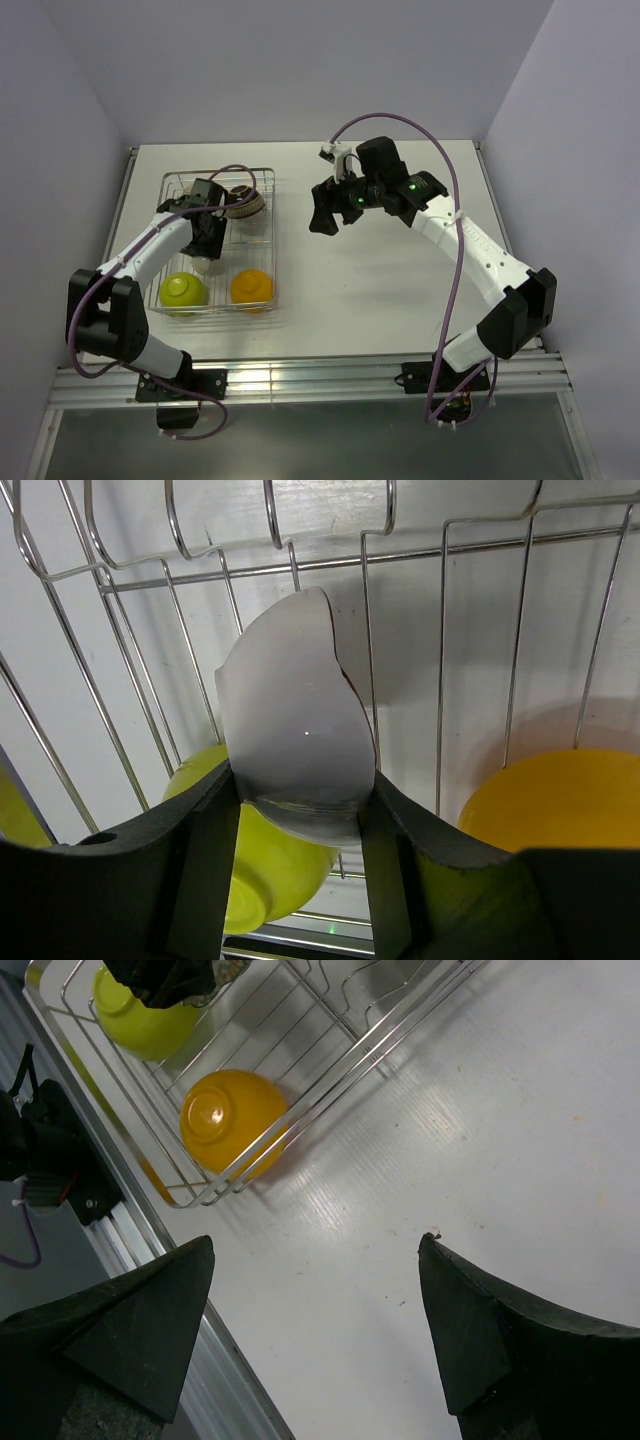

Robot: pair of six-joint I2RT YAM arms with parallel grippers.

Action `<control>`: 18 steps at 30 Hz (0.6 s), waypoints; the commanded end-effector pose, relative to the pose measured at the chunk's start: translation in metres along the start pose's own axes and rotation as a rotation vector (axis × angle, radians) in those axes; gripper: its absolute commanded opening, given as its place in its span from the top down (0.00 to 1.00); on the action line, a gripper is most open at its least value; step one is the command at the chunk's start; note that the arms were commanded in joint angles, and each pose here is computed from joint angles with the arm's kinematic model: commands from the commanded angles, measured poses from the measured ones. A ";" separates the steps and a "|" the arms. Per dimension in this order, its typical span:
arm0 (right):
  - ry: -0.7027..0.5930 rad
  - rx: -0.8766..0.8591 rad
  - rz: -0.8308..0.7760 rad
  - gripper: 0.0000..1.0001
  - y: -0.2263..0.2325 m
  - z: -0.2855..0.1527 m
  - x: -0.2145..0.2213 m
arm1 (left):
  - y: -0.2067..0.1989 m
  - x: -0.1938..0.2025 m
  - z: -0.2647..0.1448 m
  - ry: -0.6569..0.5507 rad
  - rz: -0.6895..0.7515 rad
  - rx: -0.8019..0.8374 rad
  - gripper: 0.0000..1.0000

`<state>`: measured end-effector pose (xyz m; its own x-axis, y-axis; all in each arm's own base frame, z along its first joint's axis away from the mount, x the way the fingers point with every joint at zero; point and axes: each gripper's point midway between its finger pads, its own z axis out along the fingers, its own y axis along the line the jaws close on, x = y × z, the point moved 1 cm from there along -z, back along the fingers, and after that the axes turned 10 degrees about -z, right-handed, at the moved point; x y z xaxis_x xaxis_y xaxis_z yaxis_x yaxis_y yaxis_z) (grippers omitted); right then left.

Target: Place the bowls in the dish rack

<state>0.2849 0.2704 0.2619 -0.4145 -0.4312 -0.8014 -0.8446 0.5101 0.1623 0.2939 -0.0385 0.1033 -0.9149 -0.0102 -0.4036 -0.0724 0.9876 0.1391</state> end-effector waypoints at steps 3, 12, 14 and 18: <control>0.002 0.004 -0.011 0.10 -0.002 -0.001 -0.002 | -0.015 -0.018 -0.003 -0.047 -0.015 0.038 0.93; 0.006 0.005 -0.009 0.10 -0.003 0.001 -0.001 | -0.020 -0.024 -0.008 -0.059 -0.008 0.043 0.88; 0.007 0.003 -0.008 0.10 -0.003 0.001 0.000 | -0.018 -0.027 -0.011 -0.075 -0.014 0.037 0.89; 0.012 0.002 -0.005 0.10 -0.003 0.002 0.002 | -0.018 -0.033 -0.022 -0.102 -0.020 0.045 0.95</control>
<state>0.2860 0.2711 0.2574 -0.4215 -0.4381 -0.7940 -0.8439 0.5100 0.1665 0.2993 -0.0433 0.1026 -0.9181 0.0034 -0.3964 -0.0677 0.9839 0.1652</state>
